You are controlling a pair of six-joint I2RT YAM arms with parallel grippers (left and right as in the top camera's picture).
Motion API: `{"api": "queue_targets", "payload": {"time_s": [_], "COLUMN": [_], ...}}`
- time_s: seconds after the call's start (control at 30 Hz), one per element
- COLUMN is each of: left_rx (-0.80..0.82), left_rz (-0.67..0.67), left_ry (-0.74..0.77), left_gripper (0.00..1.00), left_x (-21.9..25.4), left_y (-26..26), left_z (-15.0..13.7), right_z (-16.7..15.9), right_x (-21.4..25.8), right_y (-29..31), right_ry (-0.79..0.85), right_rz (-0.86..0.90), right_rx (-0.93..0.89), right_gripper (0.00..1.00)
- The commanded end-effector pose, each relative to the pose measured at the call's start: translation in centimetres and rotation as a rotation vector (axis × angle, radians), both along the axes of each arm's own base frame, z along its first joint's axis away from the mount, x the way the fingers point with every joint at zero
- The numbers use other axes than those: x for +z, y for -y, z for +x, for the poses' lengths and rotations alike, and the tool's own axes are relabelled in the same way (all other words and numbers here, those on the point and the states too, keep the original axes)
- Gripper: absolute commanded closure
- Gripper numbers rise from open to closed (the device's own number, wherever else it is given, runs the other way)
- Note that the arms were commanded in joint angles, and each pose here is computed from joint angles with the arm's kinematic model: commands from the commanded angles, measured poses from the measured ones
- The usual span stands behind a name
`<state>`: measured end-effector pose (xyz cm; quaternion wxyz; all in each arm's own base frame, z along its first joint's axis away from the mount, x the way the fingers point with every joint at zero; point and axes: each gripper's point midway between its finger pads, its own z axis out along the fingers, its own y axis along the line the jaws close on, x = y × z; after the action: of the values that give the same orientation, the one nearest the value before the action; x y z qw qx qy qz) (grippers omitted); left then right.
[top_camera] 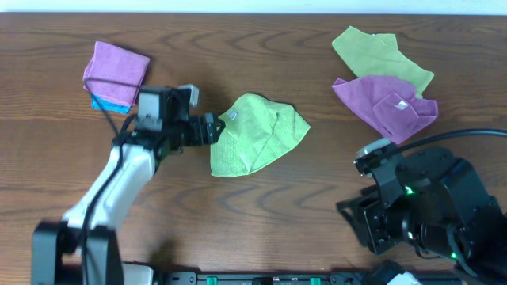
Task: Fold the cloth
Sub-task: 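Reach the left gripper to the green cloth's labeled corner and grasp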
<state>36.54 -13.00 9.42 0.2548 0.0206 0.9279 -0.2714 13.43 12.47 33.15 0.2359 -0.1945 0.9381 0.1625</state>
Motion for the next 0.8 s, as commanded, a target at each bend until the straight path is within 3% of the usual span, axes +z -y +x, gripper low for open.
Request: {"api": "queue_targets", "payload": {"time_s": [0.0, 0.47, 0.77], "left_rx": [-0.041, -0.050, -0.032], "left_rz": [0.076, 0.081, -0.028], "left_ry": [0.027, -0.040, -0.039], "left_gripper": [0.10, 0.16, 0.19], "left_x": [-1.0, -6.5, -6.9], "left_y": [0.1, 1.0, 2.4], "left_z": [2.1, 3.6, 4.6], "right_z": [0.0, 0.4, 0.4], "right_x": [0.3, 0.6, 0.6], "right_y": [0.2, -0.1, -0.1], "right_ry": [0.015, 0.034, 0.035], "right_rz": [-0.005, 0.010, 0.011], "right_rx": [-0.003, -0.004, -0.003], "right_gripper": [0.32, 0.28, 0.28]}}
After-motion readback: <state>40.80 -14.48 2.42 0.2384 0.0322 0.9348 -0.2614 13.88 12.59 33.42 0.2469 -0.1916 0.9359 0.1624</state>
